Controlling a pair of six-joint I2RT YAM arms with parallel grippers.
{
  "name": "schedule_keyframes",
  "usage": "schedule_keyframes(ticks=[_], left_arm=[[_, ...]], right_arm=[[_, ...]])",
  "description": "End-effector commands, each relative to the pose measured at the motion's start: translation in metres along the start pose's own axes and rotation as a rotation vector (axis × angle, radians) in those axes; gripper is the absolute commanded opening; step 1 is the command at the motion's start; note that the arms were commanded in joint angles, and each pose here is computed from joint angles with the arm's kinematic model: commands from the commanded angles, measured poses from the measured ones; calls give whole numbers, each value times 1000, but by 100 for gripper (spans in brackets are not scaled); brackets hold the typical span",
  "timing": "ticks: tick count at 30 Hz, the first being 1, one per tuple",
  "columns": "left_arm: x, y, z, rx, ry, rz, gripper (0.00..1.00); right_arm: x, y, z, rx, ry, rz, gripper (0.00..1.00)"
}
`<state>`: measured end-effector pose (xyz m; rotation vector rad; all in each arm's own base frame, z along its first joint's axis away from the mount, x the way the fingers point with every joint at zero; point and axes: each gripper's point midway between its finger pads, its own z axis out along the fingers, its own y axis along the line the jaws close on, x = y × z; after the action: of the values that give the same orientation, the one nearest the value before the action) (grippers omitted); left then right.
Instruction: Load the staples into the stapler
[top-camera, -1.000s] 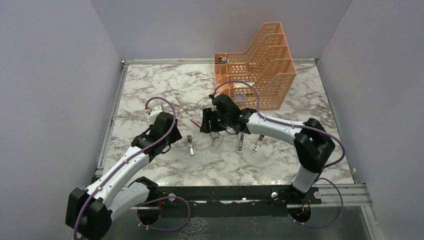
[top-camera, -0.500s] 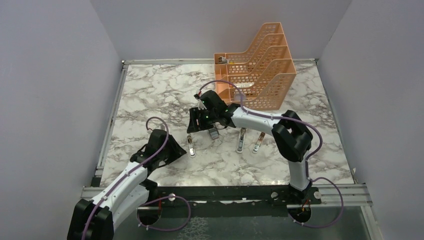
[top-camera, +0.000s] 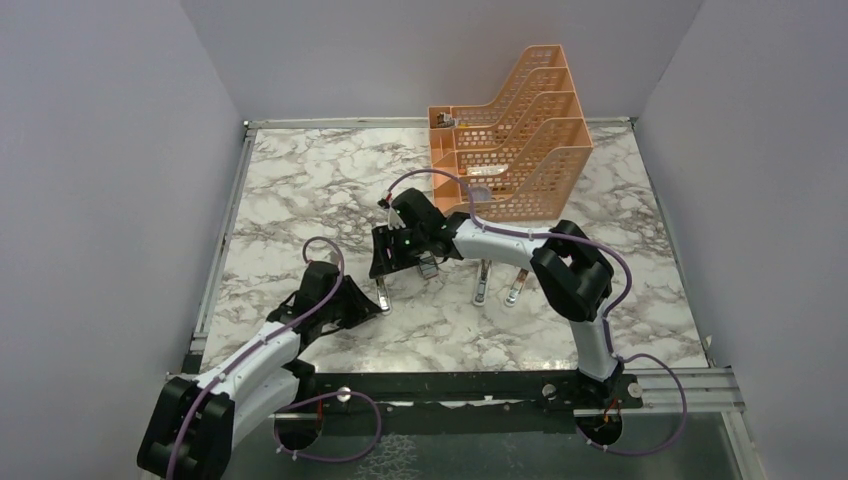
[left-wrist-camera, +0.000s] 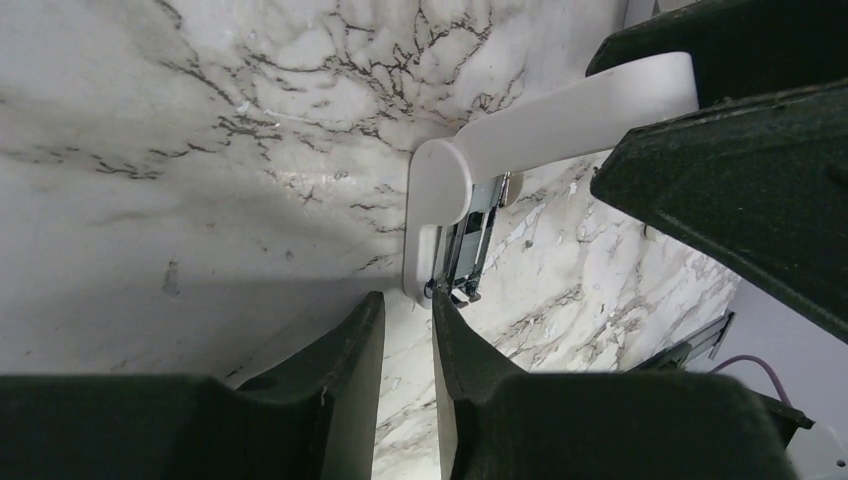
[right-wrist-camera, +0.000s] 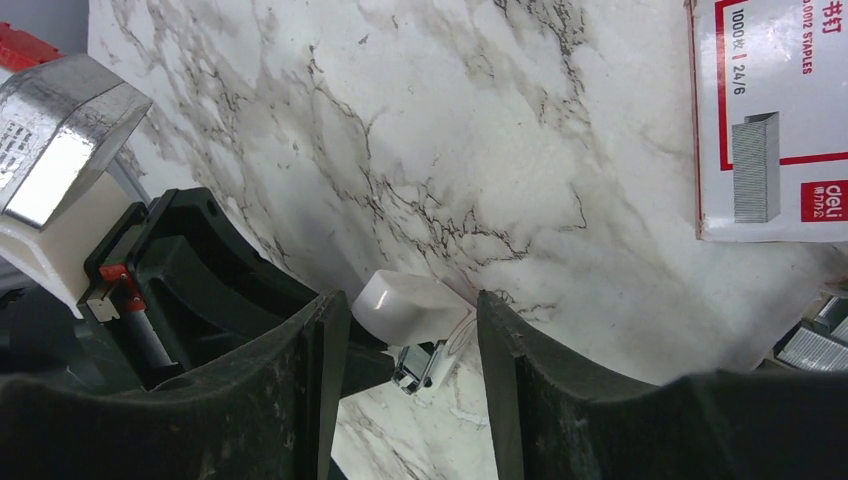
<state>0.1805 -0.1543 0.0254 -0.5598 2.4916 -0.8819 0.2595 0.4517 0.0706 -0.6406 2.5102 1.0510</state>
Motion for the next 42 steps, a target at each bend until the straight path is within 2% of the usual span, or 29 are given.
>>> schedule_keyframes(ticks=[1, 13, 21, 32, 38, 42], left_arm=[[-5, -2, 5, 18, -11, 24, 25], [-1, 16, 8, -80, 19, 34, 15], [-2, 23, 10, -124, 24, 38, 14], [-10, 30, 10, -188, 1, 52, 14], [-11, 28, 11, -184, 12, 62, 14], [-11, 29, 12, -188, 15, 64, 14]], right_arm=[[-5, 11, 3, -47, -3, -38, 53], [4, 10, -2, -32, 11, -57, 46], [18, 12, -7, 45, 5, -84, 37], [15, 18, -14, 116, -85, -160, 26], [20, 14, -10, 173, -106, -183, 27], [9, 5, -11, 251, -148, -126, 39]])
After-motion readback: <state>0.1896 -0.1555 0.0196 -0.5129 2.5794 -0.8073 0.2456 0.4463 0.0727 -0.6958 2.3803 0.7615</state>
